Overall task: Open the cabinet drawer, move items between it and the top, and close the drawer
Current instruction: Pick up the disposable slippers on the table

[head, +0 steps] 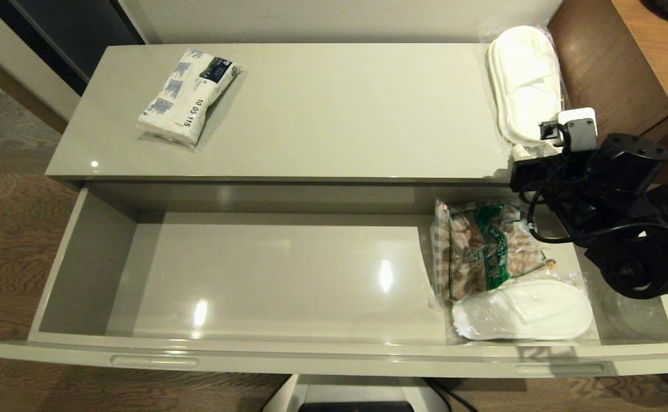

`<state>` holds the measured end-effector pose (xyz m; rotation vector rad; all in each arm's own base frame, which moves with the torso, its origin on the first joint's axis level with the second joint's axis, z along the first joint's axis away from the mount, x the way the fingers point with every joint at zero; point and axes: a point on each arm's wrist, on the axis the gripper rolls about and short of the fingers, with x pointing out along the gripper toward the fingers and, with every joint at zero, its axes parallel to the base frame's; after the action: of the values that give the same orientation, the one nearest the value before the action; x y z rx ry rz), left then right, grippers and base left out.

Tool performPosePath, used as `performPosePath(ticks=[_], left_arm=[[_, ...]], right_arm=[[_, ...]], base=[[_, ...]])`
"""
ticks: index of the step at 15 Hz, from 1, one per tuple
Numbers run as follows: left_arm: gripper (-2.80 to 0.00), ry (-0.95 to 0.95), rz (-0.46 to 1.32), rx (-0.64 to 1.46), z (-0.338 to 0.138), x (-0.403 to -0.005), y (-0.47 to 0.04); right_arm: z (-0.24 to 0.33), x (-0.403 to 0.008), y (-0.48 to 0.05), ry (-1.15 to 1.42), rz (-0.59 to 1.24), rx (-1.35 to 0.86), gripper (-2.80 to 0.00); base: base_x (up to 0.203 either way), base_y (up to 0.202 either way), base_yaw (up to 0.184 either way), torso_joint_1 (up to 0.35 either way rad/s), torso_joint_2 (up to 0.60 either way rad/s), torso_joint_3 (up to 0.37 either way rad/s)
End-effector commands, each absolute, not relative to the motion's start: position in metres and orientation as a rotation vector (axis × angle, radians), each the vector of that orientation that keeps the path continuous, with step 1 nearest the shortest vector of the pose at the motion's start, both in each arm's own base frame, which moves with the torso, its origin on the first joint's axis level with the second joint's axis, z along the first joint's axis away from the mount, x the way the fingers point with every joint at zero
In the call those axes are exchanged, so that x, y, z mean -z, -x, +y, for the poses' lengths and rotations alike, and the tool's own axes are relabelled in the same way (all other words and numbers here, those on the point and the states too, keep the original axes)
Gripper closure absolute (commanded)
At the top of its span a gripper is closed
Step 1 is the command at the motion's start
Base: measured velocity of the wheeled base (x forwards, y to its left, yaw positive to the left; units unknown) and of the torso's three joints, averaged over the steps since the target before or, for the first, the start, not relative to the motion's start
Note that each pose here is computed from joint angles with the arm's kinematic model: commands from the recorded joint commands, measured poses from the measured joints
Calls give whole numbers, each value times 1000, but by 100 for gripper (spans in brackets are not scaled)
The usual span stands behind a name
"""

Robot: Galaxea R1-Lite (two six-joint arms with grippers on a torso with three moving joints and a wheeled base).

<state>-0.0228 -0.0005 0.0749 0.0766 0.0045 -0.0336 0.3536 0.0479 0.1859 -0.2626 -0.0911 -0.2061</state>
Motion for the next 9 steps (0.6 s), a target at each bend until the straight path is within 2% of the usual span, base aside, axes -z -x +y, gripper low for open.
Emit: performPosePath(ticks=[1, 4, 9], left_arm=[[0, -80, 6, 34, -1, -75, 23], [0, -77, 6, 34, -1, -75, 23], [0, -72, 5, 34, -1, -75, 23]], right_arm=[[47, -214, -333, 241, -116, 199, 0], [52, -253, -288, 171, -75, 136, 0], [56, -307, -187, 4, 141, -10, 0]], base=[[0, 0, 0, 0, 0, 0], [0, 0, 0, 0, 0, 0], [0, 0, 0, 0, 0, 0]])
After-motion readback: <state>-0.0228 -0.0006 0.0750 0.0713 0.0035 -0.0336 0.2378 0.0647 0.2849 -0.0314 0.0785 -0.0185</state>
